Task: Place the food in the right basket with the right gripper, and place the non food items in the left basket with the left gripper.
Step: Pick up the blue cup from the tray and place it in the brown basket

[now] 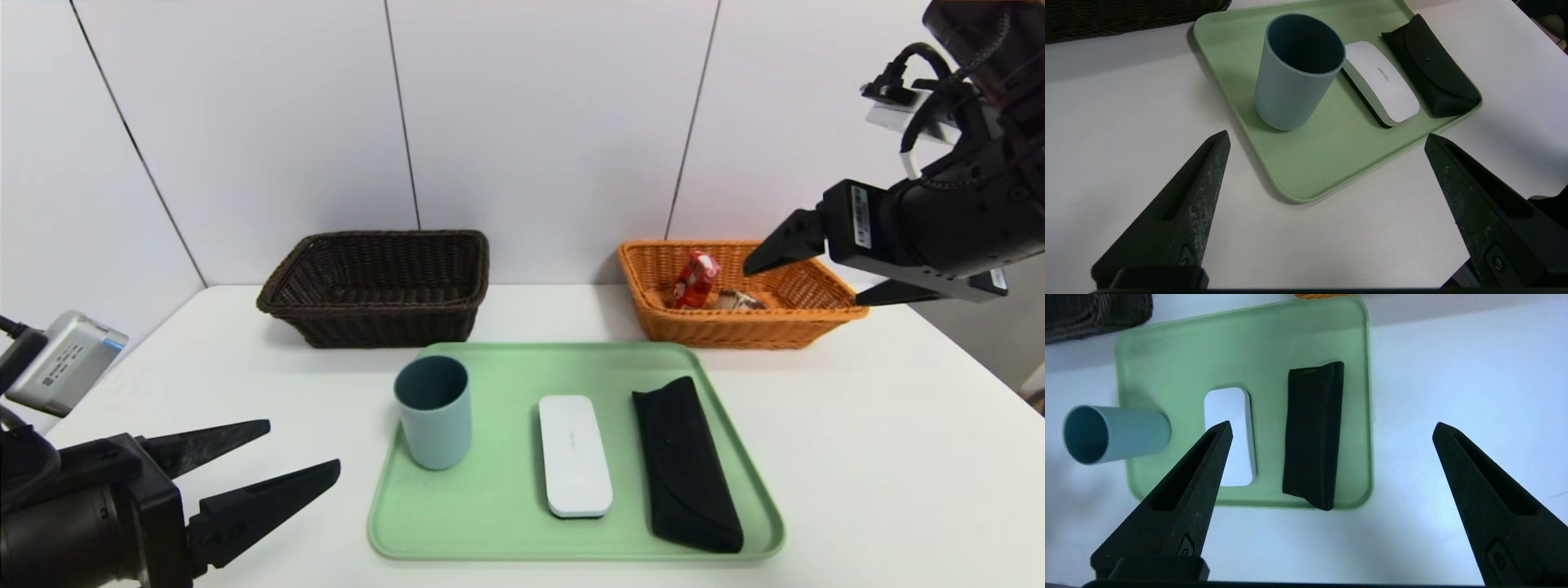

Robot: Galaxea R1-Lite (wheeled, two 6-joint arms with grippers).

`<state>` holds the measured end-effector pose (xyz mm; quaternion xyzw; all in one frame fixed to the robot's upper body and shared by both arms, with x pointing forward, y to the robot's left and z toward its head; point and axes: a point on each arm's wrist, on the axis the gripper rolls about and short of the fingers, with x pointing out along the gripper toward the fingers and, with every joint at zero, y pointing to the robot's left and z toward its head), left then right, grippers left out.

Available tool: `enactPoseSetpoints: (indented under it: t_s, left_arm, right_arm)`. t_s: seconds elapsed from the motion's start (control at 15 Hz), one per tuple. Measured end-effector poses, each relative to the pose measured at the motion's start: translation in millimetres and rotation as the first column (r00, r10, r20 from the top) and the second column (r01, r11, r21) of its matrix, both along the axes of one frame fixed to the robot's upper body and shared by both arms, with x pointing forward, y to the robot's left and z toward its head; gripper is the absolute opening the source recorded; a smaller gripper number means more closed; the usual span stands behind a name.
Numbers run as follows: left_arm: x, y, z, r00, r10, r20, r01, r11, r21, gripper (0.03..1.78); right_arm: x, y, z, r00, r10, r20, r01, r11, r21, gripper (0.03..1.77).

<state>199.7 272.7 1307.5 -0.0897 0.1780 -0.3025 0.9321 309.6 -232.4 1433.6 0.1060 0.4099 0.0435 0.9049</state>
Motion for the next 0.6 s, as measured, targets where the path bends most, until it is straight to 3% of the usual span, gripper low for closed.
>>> enactPoseSetpoints:
  t_s: [0.2,0.4,0.47,0.6]
  left_arm:
    - [0.1,-0.1,1.7,1.000,-0.008,0.023,0.007,1.000,0.030,1.69]
    - [-1.3,0.5,0.0,0.998,-0.031,0.050,0.027,0.995,0.094,1.69]
    - [-1.7,0.6,-0.3,0.998,-0.040,0.058,0.033,0.994,0.105,1.69]
    - [-2.2,0.8,-1.8,0.997,-0.048,0.061,0.041,0.992,0.117,1.69]
  right_arm:
    - [-4.6,-6.4,-7.9,0.989,0.116,0.089,-0.100,0.982,-0.162,1.69]
    - [-2.0,-11.9,-24.4,0.951,0.261,0.168,-0.197,0.926,-0.322,1.69]
    - [0.0,-12.7,-28.0,0.934,0.292,0.207,-0.203,0.908,-0.366,1.69]
    - [2.1,-15.0,-34.0,0.921,0.294,0.254,-0.172,0.894,-0.413,1.69]
